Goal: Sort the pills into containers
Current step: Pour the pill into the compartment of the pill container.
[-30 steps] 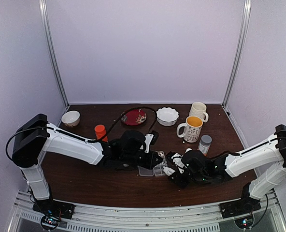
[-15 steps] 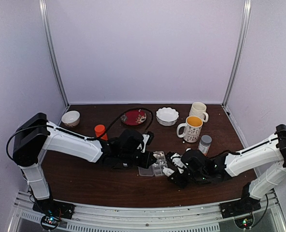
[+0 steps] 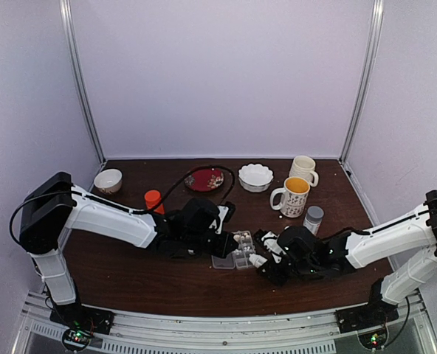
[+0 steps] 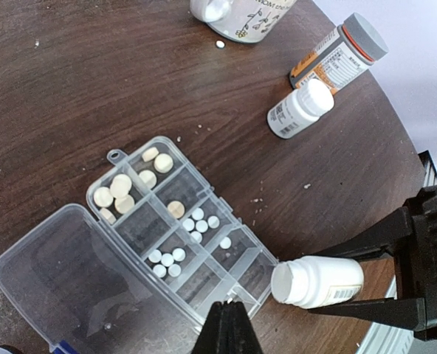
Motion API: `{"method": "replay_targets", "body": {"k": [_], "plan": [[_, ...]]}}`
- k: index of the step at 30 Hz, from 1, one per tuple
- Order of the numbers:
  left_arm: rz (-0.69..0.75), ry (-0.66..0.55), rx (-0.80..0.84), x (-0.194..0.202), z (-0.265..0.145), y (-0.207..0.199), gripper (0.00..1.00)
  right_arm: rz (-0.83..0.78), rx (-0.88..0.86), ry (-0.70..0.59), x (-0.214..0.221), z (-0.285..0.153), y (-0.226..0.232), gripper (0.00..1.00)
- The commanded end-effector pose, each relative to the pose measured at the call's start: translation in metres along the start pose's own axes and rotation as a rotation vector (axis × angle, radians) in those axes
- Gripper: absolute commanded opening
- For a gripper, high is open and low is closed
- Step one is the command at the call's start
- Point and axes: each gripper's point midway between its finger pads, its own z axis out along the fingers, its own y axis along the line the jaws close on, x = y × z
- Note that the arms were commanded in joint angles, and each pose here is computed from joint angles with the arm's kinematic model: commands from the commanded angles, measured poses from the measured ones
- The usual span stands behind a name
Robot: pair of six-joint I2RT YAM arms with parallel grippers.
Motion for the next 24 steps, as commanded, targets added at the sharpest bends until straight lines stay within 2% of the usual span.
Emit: {"method": "replay_targets", "body": {"k": [1, 4, 7, 11, 13, 16, 19, 22, 24], "plan": [[0.023, -0.052, 0.047, -0.021, -0.010, -0.016, 0.00, 0.016, 0.010, -0.026, -0.005, -0.001, -0.003, 0.00], [0.022, -0.052, 0.052, -0.021, -0.010, -0.017, 0.00, -0.005, 0.021, 0.005, -0.004, 0.002, -0.003, 0.00], [0.022, -0.052, 0.057, -0.021, -0.010, -0.017, 0.00, 0.021, 0.005, -0.055, -0.010, -0.004, -0.002, 0.00], [0.024, -0.056, 0.079, -0.022, -0.011, -0.022, 0.00, -0.006, 0.018, -0.018, -0.008, -0.002, -0.003, 0.00], [0.030, -0.060, 0.105, -0.024, -0.012, -0.027, 0.00, 0.010, 0.013, -0.037, -0.007, -0.002, -0.003, 0.00], [0.036, -0.068, 0.143, -0.026, -0.013, -0.035, 0.00, -0.012, 0.031, 0.019, -0.002, 0.002, -0.005, 0.00], [0.042, -0.077, 0.195, -0.028, -0.015, -0.044, 0.00, 0.018, 0.012, -0.037, -0.008, -0.003, -0.003, 0.00], [0.039, -0.090, 0.256, -0.028, -0.017, -0.054, 0.00, -0.008, 0.060, 0.019, -0.006, -0.001, -0.009, 0.00], [0.037, -0.102, 0.302, -0.029, -0.018, -0.062, 0.00, -0.006, 0.039, 0.008, -0.006, -0.002, -0.006, 0.00]]}}
